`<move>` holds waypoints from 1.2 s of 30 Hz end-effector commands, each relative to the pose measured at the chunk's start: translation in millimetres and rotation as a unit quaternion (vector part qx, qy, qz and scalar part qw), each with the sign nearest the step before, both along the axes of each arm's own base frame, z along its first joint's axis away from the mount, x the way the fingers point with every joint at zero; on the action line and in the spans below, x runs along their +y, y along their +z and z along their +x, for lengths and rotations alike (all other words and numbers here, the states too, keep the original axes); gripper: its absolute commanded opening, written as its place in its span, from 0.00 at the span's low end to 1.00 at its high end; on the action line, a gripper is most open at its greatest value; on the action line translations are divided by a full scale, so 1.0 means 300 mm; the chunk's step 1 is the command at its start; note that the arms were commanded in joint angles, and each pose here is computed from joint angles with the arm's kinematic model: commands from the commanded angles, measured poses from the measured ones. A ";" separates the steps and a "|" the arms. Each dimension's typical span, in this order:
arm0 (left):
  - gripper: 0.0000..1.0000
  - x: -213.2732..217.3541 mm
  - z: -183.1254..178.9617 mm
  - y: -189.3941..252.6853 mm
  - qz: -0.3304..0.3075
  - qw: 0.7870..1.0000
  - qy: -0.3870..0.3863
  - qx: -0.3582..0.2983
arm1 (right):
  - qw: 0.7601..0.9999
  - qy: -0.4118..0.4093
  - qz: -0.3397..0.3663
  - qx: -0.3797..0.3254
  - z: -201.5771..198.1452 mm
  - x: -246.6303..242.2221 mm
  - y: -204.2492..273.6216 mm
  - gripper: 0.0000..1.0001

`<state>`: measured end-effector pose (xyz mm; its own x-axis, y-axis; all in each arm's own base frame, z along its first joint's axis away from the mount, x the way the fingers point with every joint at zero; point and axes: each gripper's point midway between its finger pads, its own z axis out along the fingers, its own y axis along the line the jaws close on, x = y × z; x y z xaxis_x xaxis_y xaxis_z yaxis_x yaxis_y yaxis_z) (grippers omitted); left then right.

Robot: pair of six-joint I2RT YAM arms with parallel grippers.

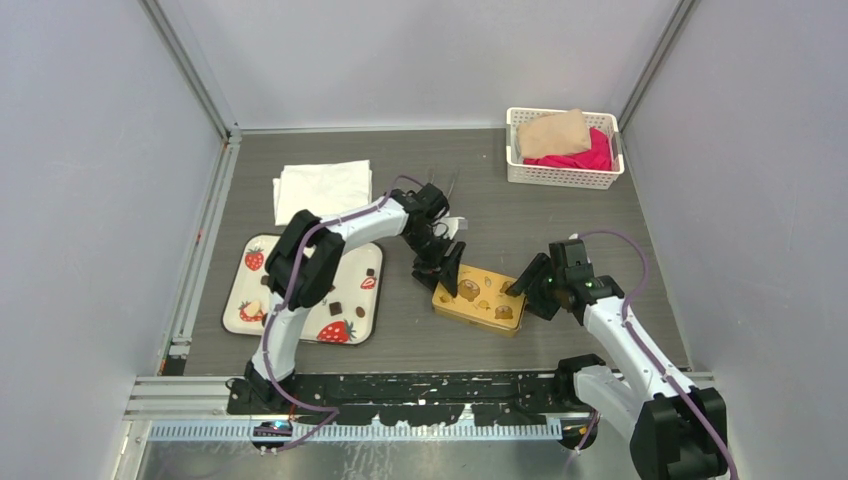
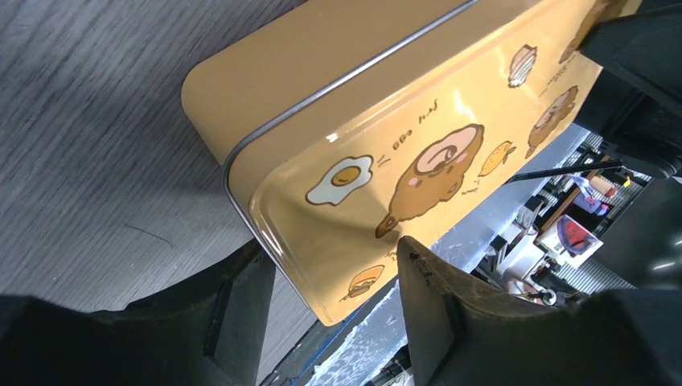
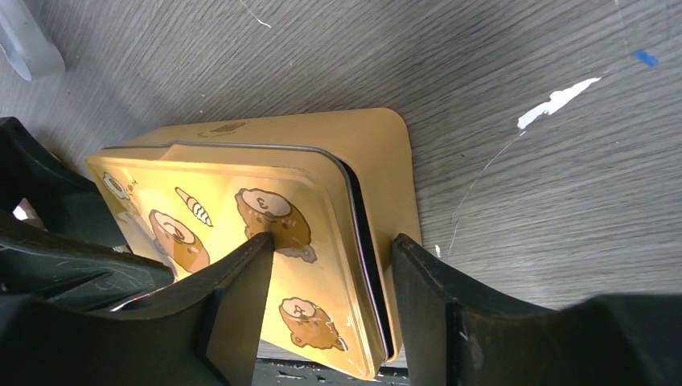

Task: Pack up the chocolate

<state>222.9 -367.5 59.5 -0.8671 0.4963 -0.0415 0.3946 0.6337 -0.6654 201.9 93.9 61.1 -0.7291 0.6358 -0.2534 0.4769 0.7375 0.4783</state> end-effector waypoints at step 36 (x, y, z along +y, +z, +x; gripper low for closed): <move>0.58 -0.213 -0.063 0.205 -0.107 0.993 -0.036 -0.020 | 0.997 0.035 0.054 -0.045 0.054 0.076 0.080 0.61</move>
